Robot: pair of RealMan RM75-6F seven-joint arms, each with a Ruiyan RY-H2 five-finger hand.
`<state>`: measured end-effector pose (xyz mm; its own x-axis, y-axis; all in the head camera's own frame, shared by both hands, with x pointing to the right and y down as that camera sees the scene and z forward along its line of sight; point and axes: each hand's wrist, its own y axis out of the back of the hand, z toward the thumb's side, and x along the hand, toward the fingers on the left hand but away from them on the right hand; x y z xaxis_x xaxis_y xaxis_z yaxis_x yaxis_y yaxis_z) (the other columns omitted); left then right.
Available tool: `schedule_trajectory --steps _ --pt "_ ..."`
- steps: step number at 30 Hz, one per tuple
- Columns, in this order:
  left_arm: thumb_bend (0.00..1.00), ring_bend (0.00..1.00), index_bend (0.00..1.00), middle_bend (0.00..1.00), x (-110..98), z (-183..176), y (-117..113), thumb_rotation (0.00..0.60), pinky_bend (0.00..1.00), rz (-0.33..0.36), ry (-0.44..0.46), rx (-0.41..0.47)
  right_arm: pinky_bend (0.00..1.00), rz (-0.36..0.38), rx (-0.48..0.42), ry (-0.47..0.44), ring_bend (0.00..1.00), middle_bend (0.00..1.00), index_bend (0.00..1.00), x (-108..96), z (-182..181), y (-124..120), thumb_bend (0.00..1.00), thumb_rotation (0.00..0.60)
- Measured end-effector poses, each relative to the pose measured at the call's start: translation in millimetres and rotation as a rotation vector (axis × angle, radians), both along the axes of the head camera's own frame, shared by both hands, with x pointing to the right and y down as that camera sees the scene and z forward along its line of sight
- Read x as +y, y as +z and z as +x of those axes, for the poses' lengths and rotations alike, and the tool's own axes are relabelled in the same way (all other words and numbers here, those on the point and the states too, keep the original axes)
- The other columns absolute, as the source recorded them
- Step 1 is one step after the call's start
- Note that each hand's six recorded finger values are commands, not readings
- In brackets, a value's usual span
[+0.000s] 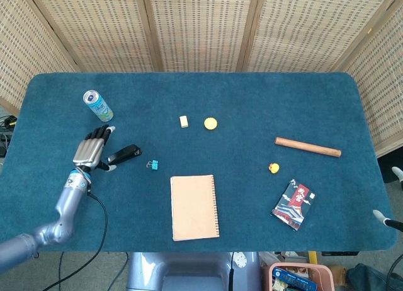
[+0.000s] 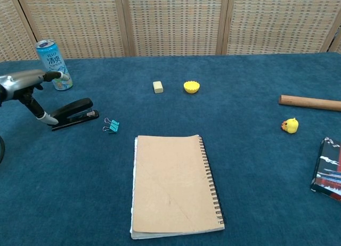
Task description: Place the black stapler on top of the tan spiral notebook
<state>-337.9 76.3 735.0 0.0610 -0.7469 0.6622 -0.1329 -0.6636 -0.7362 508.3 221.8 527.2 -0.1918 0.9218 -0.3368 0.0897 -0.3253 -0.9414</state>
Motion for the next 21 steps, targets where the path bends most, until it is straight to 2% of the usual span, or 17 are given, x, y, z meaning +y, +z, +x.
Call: schedule_trajectory --steps 5,13,17,21 --pt "0.10 0.23 0.42 0.28 1.1 7.9 22.0 0.600 0.39 -0.020 -0.022 -0.007 0.00 -0.006 0.003 0.005 0.00 0.00 0.00 0.2 2.5 3.0 0.00 0.600" --pt "0.22 0.44 0.62 0.49 3.0 23.0 35.8 0.600 0.53 0.026 -0.042 0.022 0.00 -0.016 0.008 0.005 0.00 0.00 0.00 0.3 3.0 6.6 0.00 0.600" --pt "0.25 0.48 0.67 0.54 2.4 26.2 37.8 0.600 0.56 0.053 -0.050 0.019 0.00 -0.017 0.008 0.004 0.00 0.00 0.00 0.1 2.5 7.1 0.00 0.600" --pt "0.25 0.49 0.68 0.55 0.8 28.1 35.3 0.600 0.56 0.074 -0.059 0.037 0.00 -0.018 0.008 0.005 0.00 0.00 0.00 0.1 2.5 7.6 0.00 0.600"
